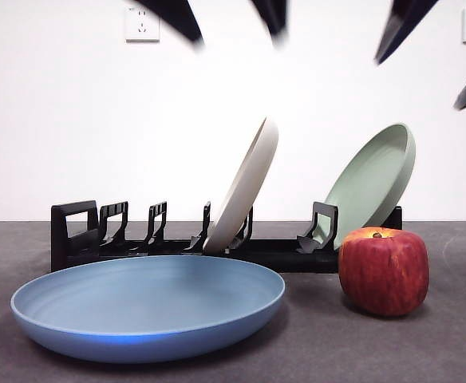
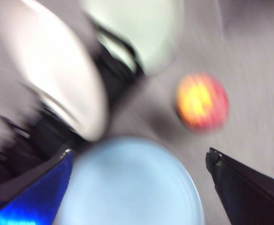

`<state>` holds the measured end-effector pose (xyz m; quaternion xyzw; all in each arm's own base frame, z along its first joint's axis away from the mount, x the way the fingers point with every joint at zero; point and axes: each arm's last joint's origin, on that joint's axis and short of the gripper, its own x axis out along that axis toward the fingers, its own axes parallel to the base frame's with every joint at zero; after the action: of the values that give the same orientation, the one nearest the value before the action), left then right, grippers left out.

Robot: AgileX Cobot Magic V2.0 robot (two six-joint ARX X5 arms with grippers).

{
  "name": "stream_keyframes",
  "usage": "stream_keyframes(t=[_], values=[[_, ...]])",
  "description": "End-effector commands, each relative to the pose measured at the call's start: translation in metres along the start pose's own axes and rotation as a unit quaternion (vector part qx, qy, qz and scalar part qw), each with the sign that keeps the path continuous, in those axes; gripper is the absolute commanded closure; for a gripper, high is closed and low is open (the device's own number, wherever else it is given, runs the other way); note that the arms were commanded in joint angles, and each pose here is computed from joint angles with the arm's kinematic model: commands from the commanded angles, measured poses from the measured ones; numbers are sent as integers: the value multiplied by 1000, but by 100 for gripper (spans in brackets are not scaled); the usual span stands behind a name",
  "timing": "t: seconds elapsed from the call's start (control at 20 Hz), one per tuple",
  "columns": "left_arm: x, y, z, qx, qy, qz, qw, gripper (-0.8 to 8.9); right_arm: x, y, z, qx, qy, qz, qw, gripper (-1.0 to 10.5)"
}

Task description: Take the blue plate from the plate rack,put the plate on the table,take the apple from the table,put the apple in the plate

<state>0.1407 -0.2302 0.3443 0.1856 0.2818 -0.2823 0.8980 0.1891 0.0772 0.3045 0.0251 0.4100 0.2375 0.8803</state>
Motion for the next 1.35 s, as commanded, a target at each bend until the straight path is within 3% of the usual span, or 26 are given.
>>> stream_keyframes(t=[0.05,0.35,0.55,0.7,0.75,0.8,0.9,1.15,1.25,1.35], values=[[-39,29,16,-27,-53,19,998,337,15,11,-1,-28,24,-13,999,313],[-148,94,19,-90,-162,96,978,338,76,25,-8,-66,118,-58,989,317],[-189,109,-2,-111,-190,138,966,342,121,20,-16,-64,180,-68,979,317],[-198,112,-15,-105,-168,151,968,343,145,15,-27,-60,226,-73,969,323],[-198,112,-18,-102,-157,152,970,343,150,14,-29,-56,236,-76,967,368],[-198,112,-21,-97,-145,156,972,343,153,14,-31,-49,242,-79,966,523],[-196,112,-24,-89,-124,160,975,343,153,14,-31,-40,242,-80,966,962],[-180,107,-25,-97,-83,159,979,343,141,20,-23,-28,215,-75,973,956],[-158,101,-28,-90,-64,162,981,351,133,35,-13,-38,198,-37,979,956],[-131,97,-39,-98,-35,200,974,442,126,59,-1,-59,180,13,982,958]])
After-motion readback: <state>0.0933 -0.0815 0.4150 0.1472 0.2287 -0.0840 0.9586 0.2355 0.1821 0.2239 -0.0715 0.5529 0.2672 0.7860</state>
